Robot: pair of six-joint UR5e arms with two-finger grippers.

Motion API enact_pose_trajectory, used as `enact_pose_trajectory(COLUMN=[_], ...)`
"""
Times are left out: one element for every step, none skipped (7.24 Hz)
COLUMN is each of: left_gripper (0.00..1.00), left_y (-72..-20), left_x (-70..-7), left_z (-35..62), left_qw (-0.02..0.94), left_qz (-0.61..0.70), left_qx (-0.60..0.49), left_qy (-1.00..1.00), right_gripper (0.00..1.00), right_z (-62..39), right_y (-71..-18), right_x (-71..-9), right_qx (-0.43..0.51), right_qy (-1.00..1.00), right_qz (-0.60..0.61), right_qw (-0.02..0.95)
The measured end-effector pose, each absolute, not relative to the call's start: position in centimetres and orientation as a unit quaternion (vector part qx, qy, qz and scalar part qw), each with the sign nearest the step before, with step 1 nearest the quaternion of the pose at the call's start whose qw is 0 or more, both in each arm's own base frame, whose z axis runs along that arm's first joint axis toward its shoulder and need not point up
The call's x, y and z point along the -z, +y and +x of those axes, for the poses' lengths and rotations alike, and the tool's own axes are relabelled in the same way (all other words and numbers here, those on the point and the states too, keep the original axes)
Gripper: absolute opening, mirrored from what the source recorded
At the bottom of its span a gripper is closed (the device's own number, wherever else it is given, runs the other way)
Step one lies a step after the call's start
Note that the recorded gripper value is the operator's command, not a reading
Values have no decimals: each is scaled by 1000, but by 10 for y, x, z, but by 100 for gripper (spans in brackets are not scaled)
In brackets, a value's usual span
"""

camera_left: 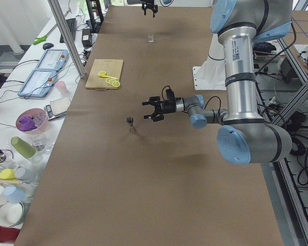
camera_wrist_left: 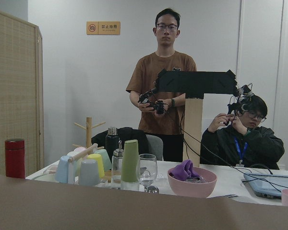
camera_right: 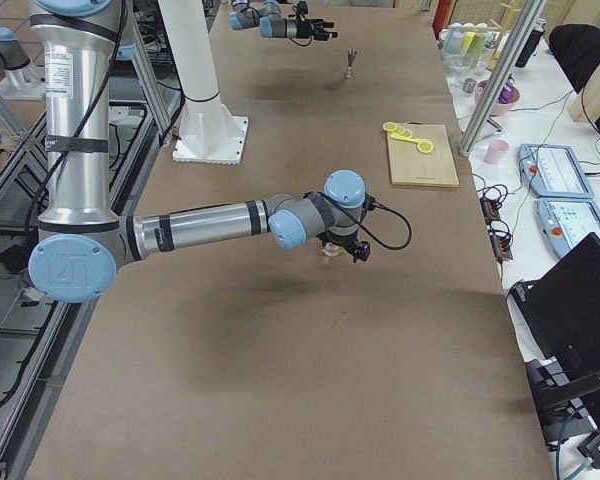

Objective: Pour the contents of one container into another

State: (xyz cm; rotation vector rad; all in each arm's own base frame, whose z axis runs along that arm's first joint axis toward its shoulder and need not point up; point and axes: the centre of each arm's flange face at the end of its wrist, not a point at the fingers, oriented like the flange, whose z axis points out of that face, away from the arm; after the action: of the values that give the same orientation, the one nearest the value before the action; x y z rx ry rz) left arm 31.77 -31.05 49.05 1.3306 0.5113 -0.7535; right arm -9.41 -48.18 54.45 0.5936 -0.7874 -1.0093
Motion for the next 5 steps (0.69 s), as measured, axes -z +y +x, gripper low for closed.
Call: enact_pose_trajectory(left_gripper=[97,97,97,97,97], left_y=[-310,-311,-313,-316,-320], left_x=[-490,-489,-488,-485,-484], left_z=[325,335,346,354,359], left_qw=[694,695,696,699,705], left_qz=[594,593,592,588,579], left_qx=[336,335,335,335,337], left_qy=[230,232,232,233,233], right_gripper=[100,100,100,100,100], right_z=[-95,-96,-97,-95,-94], right_y=[-482,-482,-478,-470,-465], right_x=[-557,-577,-597,-612,-624], right_qx=[471,475,479,485,488], right_qy=[-360,-362,-374,-389,-389], right_qz=[286,294,307,326,342], right_qw=[753,746,732,712,703])
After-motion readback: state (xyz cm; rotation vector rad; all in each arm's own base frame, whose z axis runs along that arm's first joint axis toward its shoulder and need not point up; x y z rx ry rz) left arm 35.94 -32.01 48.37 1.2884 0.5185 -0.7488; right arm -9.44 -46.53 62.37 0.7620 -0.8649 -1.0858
